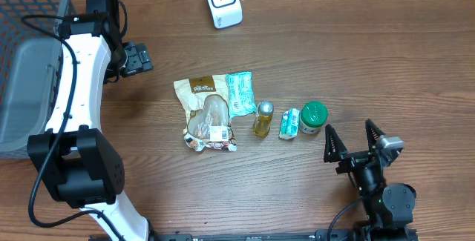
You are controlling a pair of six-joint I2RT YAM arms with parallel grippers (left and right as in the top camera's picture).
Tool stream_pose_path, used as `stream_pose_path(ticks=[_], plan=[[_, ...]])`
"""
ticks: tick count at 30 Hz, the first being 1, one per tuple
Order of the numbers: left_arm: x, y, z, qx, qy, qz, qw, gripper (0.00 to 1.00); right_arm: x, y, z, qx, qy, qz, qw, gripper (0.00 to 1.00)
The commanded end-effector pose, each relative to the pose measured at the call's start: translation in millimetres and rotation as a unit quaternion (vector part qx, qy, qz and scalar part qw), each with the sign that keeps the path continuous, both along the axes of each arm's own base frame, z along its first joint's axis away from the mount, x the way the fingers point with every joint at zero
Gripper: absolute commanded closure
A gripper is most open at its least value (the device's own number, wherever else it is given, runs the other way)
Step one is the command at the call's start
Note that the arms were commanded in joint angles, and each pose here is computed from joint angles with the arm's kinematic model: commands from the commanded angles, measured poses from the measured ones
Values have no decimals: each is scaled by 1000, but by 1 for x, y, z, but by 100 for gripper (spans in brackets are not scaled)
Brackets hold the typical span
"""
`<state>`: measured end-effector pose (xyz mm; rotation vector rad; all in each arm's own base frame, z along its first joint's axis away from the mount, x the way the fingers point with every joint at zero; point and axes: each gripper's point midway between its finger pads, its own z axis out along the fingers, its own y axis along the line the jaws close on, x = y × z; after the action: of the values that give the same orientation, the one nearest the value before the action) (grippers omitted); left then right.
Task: Scan the item barcode
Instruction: 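Move the right gripper over the yellow oil bottle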
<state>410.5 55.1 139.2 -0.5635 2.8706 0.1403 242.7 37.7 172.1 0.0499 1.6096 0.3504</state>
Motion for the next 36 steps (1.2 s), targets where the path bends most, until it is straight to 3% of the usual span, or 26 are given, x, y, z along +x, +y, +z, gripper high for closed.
stream_pose_path(ticks=[1,8,18,25,32,36], plan=[[3,2,11,8,-15,-2,1000,0,-12,0,50,2,-34,2,999,0],[3,2,11,9,-15,-2,1000,0,-28,-3,128,0,-16,-3,1000,0],[3,2,11,8,-15,-2,1000,0,-8,3,209,-21,113,12,993,0],[3,2,11,9,-15,-2,1000,0,15,1,189,-31,302,8,953,0],[3,2,11,8,-15,-2,1000,0,50,29,149,-2,398,76,914,0],[3,2,11,9,-15,-2,1000,0,64,40,121,22,452,95,887,21]])
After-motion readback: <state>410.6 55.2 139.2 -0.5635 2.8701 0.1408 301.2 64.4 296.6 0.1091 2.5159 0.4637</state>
